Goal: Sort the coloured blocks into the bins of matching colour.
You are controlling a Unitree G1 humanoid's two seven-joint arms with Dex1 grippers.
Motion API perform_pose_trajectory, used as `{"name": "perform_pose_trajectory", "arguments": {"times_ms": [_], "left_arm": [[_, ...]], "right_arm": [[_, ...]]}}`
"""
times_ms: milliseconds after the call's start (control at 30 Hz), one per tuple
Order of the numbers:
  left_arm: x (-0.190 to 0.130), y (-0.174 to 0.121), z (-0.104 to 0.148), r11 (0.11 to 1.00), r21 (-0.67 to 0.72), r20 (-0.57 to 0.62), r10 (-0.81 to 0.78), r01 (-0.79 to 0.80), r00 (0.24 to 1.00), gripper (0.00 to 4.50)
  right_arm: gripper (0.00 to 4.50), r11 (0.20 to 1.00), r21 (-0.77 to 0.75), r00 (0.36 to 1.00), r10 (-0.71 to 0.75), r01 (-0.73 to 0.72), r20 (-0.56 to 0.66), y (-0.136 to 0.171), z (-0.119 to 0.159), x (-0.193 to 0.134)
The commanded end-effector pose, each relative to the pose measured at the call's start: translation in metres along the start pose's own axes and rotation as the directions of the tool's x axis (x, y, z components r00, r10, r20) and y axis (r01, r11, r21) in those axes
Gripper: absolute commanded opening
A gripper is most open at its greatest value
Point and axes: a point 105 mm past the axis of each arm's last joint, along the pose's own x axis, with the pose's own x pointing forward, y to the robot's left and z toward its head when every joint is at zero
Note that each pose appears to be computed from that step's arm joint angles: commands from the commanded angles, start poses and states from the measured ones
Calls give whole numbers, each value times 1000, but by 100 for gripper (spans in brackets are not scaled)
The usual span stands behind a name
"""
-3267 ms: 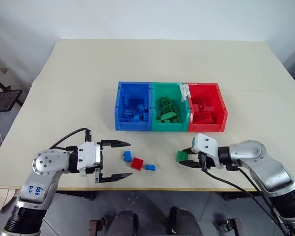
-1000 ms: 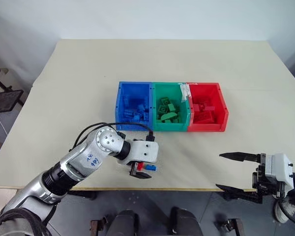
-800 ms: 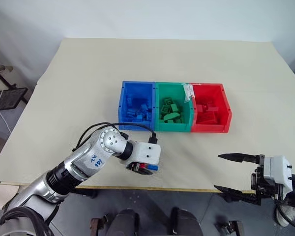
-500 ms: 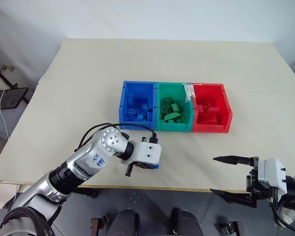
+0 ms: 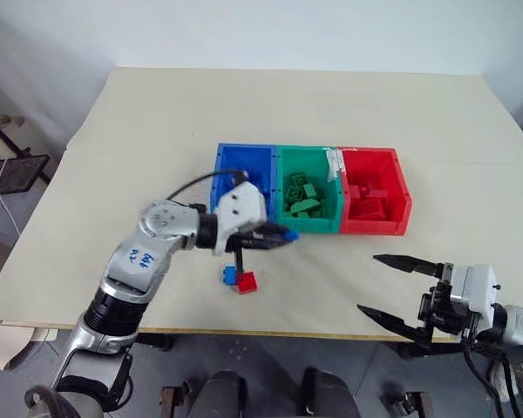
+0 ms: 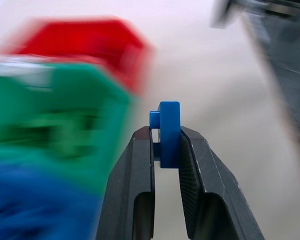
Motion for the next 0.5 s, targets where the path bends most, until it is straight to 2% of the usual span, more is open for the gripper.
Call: {"name": "perform_pose_trajectory", "arguments": {"times_ms": [33,100,267,433,500], "left_arm": [[-24,40,2,966,-102,58,245,-239,968,32],[-22,59,4,940,-125,73,328,-318,942,32],[5,76,-3,931,-129,43,348,-340,936,32],[5,91,-15,915,-129,-27,382,-382,924,32],[1,94,-18,906,-140,-48,396,-399,917,109]], "right_arm": [[450,997,-41,997,-57,59,61,-4,13,-1],[450,997,-41,995,-68,71,71,-5,13,1],[450,993,-40,987,-103,108,120,-15,20,12],[450,994,-36,985,-93,99,144,-18,29,24],[450,995,-42,985,-85,92,148,-18,30,27]]}}
